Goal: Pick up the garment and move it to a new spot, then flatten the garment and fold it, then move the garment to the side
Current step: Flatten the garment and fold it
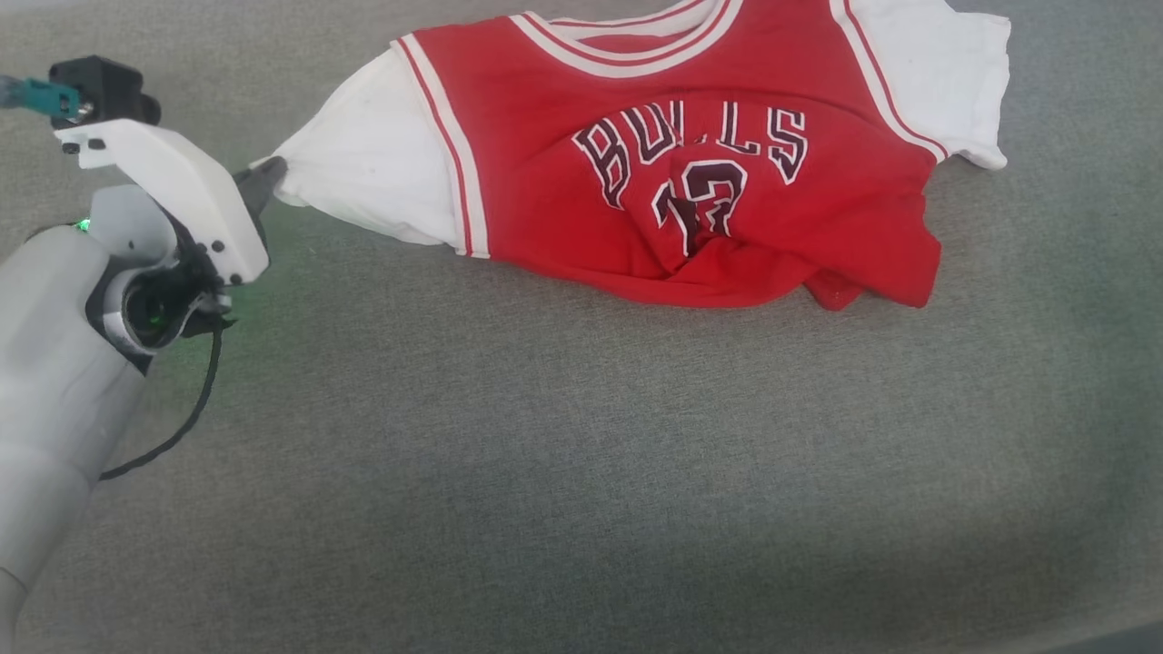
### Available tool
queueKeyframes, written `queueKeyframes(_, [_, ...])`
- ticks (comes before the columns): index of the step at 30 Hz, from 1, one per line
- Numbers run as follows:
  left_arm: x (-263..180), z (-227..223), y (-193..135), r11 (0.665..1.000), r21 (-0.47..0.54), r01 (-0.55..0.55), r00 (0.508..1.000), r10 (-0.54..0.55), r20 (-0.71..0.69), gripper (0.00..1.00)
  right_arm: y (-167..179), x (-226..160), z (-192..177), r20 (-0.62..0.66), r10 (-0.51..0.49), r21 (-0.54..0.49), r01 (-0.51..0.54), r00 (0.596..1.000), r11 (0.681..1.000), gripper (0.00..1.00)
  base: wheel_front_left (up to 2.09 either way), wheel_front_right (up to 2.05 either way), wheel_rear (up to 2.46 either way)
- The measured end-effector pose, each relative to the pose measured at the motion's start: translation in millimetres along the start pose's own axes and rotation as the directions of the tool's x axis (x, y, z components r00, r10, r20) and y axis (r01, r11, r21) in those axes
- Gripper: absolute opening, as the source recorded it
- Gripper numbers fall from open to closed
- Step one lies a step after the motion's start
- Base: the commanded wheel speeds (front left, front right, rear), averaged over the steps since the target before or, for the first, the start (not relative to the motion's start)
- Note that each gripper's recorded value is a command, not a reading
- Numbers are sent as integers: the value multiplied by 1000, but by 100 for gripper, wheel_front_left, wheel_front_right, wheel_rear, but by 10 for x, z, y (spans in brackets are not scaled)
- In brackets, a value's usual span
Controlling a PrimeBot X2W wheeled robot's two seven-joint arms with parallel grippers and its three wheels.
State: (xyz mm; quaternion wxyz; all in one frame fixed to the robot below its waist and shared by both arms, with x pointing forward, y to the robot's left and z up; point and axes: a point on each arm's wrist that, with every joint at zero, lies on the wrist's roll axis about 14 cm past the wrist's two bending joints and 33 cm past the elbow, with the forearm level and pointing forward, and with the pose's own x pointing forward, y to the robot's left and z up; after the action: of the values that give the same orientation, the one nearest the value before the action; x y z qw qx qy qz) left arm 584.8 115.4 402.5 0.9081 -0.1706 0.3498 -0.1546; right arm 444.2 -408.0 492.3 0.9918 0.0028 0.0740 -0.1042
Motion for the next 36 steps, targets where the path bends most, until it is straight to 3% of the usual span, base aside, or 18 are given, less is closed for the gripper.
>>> queueKeyframes(9, [-106,-35,136,996,80,-34,999,32,24,0,170,93,24,-7,57,-15,-57,998,998,100,0,0,0])
queueKeyframes(10, [-131,-18,137,996,87,-34,999,31,39,11,213,111,30,-8,70,-16,-70,998,997,100,0,0,0])
queueKeyframes(12, [-190,22,142,993,110,-36,997,28,73,74,324,149,38,-10,102,-20,-102,995,995,100,0,0,0])
queueKeyframes(13, [-224,56,135,992,124,-32,995,20,98,100,386,173,42,-13,119,-26,-120,993,992,100,0,0,0])
queueKeyframes(19, [-453,309,71,977,209,-41,957,-22,288,100,815,338,134,-43,240,-76,-243,970,967,100,0,0,0])
queueKeyframes(24, [-635,221,-85,960,272,-72,904,-53,424,100,1277,570,127,-163,351,-150,-374,922,915,100,0,0,0])
queueKeyframes(26, [-694,195,-143,956,278,-98,888,-43,459,100,1340,673,112,-221,359,-179,-400,907,899,100,0,0,0])
queueKeyframes(30, [-929,286,-326,945,284,-165,802,-39,595,100,1426,910,29,-350,350,-212,-438,869,874,100,0,0,0])
queueKeyframes(36, [-1174,-45,-309,932,259,-252,753,21,658,100,1486,1284,-103,-504,308,-212,-461,807,862,100,0,0,0])
